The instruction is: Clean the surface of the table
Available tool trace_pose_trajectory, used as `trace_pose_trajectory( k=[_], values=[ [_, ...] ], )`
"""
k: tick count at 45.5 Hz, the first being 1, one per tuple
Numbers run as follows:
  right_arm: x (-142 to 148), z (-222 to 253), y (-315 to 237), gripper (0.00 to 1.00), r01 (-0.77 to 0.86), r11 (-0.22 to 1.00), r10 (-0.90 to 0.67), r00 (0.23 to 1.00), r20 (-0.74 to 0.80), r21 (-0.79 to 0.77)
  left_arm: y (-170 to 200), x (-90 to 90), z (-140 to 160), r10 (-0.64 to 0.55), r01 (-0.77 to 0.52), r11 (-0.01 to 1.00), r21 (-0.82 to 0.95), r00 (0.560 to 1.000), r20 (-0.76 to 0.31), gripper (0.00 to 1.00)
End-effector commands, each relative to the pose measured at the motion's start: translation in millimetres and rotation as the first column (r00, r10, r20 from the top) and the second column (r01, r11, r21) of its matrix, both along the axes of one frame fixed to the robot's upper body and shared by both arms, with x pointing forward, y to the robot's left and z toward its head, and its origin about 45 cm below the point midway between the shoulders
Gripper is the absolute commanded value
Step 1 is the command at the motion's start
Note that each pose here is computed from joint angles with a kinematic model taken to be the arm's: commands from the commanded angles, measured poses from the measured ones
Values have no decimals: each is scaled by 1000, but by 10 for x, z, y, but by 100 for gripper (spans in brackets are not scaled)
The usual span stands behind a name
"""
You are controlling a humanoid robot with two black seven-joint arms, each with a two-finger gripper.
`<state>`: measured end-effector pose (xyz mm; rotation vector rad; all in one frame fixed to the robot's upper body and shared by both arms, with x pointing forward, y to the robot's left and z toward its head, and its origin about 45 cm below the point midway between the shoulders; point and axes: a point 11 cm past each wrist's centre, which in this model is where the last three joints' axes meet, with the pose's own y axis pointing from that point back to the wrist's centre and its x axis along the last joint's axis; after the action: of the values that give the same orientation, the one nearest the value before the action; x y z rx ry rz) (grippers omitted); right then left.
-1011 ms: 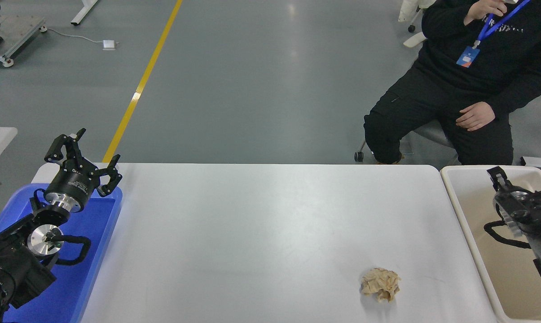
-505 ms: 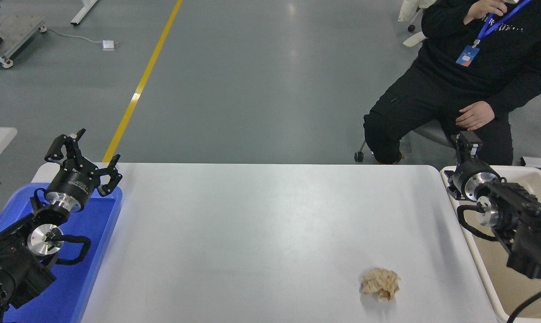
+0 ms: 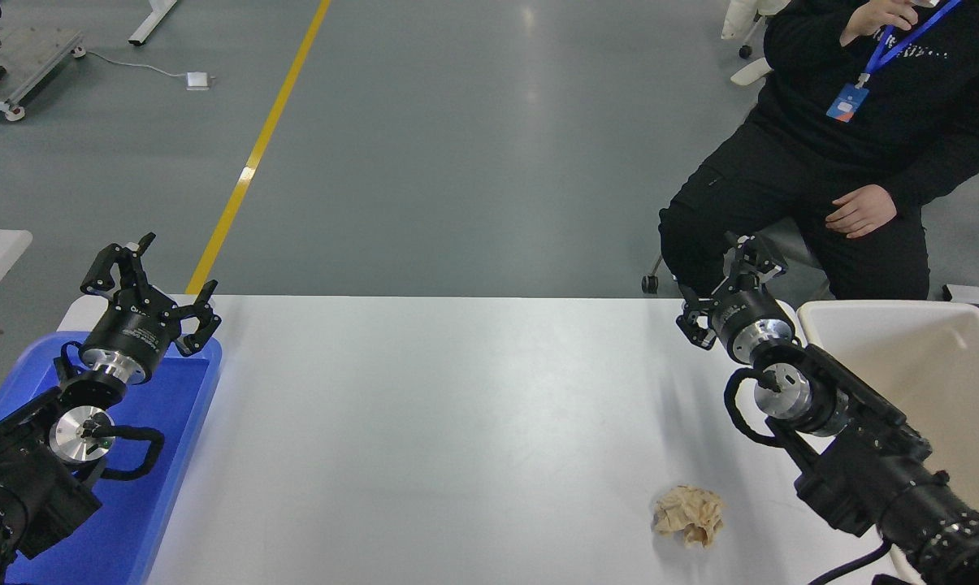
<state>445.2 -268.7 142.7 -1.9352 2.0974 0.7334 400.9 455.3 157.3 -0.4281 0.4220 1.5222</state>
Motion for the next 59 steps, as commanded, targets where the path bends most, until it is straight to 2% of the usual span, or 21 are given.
trace_pose_trajectory(
  k=[1,22,28,35,38,43,49,59],
  values=[
    [-52,-109,181,100,4,1000,-4,1000,11,28,0,0,0,0,0,1000,0,1000,0,100],
    [-52,-29,372,100,-29,996,24,999,47,89,0,0,0,0,0,1000,0,1000,0,100],
    [-148,-157,334,100,-26,994,23,999,28,105,0,0,0,0,0,1000,0,1000,0,100],
    [-120,-90,434,100,-70,995,67,996,53,69,0,0,0,0,0,1000,0,1000,0,100],
    [-100,-55,480,100,-117,993,118,991,62,-12,0,0,0,0,0,1000,0,1000,0,100],
    [-123,-58,264,100,-203,944,222,974,44,-259,0,0,0,0,0,1000,0,1000,0,100],
    [-184,46,35,100,-291,836,339,941,21,-465,0,0,0,0,0,1000,0,1000,0,100],
    [-368,510,-206,100,-414,600,542,840,-32,-684,0,0,0,0,0,1000,0,1000,0,100]
  ],
)
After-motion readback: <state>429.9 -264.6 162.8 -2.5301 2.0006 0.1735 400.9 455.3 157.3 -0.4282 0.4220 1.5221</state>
